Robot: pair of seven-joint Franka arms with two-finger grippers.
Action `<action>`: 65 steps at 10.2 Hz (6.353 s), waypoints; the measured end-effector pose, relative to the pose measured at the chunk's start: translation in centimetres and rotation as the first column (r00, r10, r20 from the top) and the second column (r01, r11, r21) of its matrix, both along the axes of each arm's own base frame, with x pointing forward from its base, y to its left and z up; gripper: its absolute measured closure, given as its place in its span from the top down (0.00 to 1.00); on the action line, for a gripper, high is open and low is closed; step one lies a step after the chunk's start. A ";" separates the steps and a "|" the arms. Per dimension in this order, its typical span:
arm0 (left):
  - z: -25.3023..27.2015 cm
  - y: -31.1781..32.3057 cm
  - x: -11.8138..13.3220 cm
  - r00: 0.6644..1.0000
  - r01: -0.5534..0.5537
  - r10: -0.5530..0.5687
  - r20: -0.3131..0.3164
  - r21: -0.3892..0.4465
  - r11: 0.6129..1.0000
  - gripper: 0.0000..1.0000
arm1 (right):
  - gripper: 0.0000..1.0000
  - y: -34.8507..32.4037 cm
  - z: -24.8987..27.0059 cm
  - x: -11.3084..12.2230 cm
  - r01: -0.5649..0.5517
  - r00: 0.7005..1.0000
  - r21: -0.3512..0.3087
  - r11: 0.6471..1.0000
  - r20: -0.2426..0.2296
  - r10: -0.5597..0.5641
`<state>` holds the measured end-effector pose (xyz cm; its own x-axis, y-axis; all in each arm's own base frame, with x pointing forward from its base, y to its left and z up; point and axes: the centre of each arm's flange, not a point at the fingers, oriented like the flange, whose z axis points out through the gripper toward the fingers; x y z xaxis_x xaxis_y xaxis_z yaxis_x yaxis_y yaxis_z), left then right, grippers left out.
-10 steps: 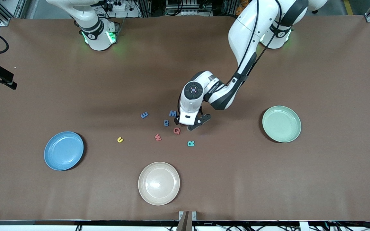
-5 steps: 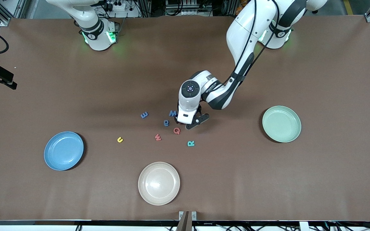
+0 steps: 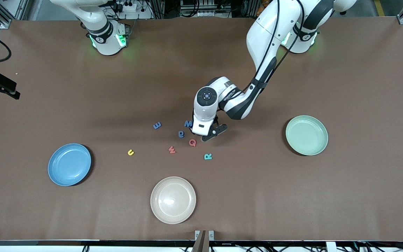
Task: Sort upper and lower case letters into plates
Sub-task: 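Drop the H onto the green plate while the right gripper grasps the a, then drop the blue a onto the blue plate while the left gripper reaches M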
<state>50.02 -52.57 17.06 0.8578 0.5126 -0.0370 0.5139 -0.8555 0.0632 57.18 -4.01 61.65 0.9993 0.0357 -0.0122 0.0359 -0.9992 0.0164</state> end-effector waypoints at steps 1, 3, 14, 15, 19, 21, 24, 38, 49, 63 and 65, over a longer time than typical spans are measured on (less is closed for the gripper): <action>0.1 0.0 0.0 1.000 0.000 0.000 0.002 -0.002 1.000 0.48 | 1.00 0.5 -2.3 1.2 -0.009 0.999 -0.001 1.000 -0.035 0.009; 0.2 -0.1 0.1 1.000 -0.001 0.001 0.003 -0.003 1.000 0.42 | 1.00 3.2 -7.5 4.5 -0.053 0.997 -0.009 0.999 -0.051 0.052; 5.6 7.5 6.8 0.996 -0.042 0.042 -0.074 -0.007 0.999 0.36 | 1.00 37.1 -31.1 4.6 0.168 0.985 0.028 0.985 -0.056 -0.166; 7.0 9.6 7.8 0.993 0.015 -0.016 -0.119 -0.007 1.000 0.36 | 1.00 39.4 -32.9 3.6 0.190 0.981 0.021 0.982 -0.053 -0.188; 11.6 23.5 10.6 0.880 0.355 -0.355 -0.315 -0.058 0.933 0.36 | 1.00 43.5 -38.4 1.2 0.211 0.976 0.002 0.977 -0.050 -0.211; 11.3 29.7 9.9 0.795 0.509 -0.501 -0.341 -0.074 0.858 0.36 | 1.00 44.8 -41.2 -0.4 0.187 0.982 0.027 0.982 -0.013 -0.186; 9.1 38.0 8.6 0.640 0.715 -0.676 -0.365 -0.038 0.698 0.36 | 1.00 44.7 -44.1 -2.3 0.173 0.985 0.016 0.985 -0.014 -0.172; 10.5 19.6 5.4 0.963 0.141 -0.151 -0.224 -0.063 0.988 0.85 | 0.27 44.7 -41.9 -2.1 0.175 0.984 0.037 0.984 0.011 -0.175; 1.9 0.5 -0.3 0.691 -0.715 0.691 -0.213 -0.059 0.697 0.87 | 0.27 8.4 -34.2 10.3 0.070 0.997 -0.058 0.996 -0.027 -0.071; -1.3 -3.5 -3.4 0.571 -0.820 0.790 -0.221 -0.107 0.563 0.99 | 1.00 2.5 -36.7 12.5 0.747 0.665 -0.034 0.664 0.020 -0.747; -0.9 -4.0 -3.5 0.585 -0.810 0.780 -0.221 -0.118 0.574 0.70 | 1.00 6.2 -36.5 12.6 0.824 0.567 -0.024 0.566 0.033 -0.823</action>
<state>46.54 -56.53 16.17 0.0854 0.9545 -0.2859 0.9960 -0.0745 0.0488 69.74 2.17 25.12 0.5956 -0.8031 0.0203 -0.8030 -0.5945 0.0412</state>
